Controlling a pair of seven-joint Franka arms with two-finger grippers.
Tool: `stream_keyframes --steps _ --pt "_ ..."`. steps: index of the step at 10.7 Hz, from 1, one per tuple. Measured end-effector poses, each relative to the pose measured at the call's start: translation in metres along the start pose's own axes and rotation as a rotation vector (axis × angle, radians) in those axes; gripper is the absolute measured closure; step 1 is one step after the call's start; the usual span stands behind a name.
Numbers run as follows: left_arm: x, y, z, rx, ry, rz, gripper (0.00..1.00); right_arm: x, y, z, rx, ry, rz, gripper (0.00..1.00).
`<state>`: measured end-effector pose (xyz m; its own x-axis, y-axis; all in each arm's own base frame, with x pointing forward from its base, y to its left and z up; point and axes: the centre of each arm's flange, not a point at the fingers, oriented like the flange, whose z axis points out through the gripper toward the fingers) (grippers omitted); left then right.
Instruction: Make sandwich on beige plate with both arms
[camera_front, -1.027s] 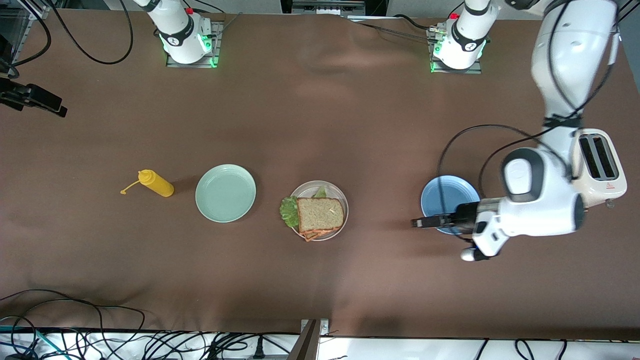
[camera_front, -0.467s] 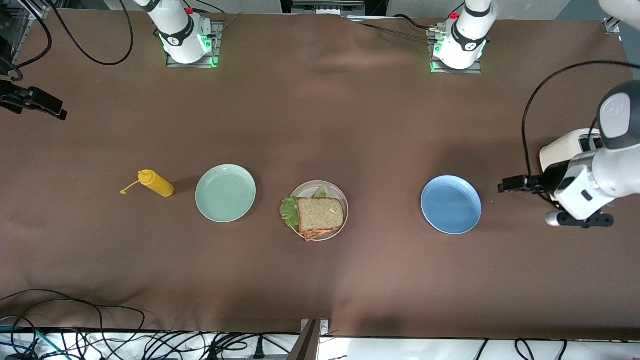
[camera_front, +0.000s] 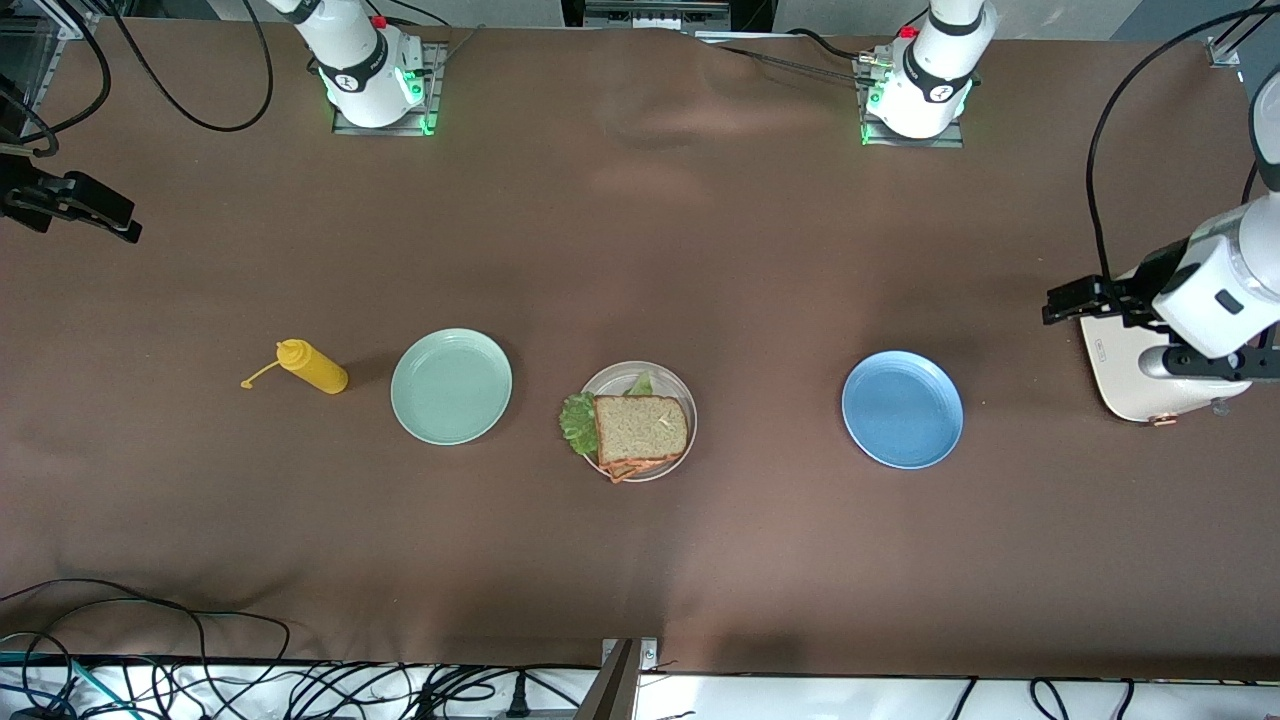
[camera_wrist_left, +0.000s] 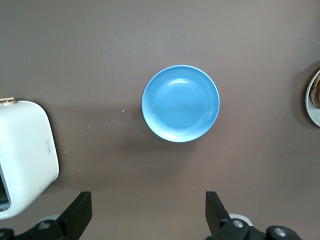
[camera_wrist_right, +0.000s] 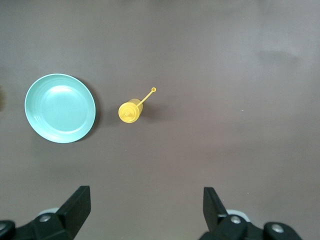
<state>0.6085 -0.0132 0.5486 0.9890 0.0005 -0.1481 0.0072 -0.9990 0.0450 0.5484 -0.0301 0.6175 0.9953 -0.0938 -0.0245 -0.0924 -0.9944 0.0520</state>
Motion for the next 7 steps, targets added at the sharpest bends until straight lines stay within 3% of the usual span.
stream_keyframes --steps 7 --pt "-0.024 0.005 0.012 0.018 -0.036 -0.022 0.0 -0.001 -0.016 -0.002 0.011 0.006 -0.029 0.0"
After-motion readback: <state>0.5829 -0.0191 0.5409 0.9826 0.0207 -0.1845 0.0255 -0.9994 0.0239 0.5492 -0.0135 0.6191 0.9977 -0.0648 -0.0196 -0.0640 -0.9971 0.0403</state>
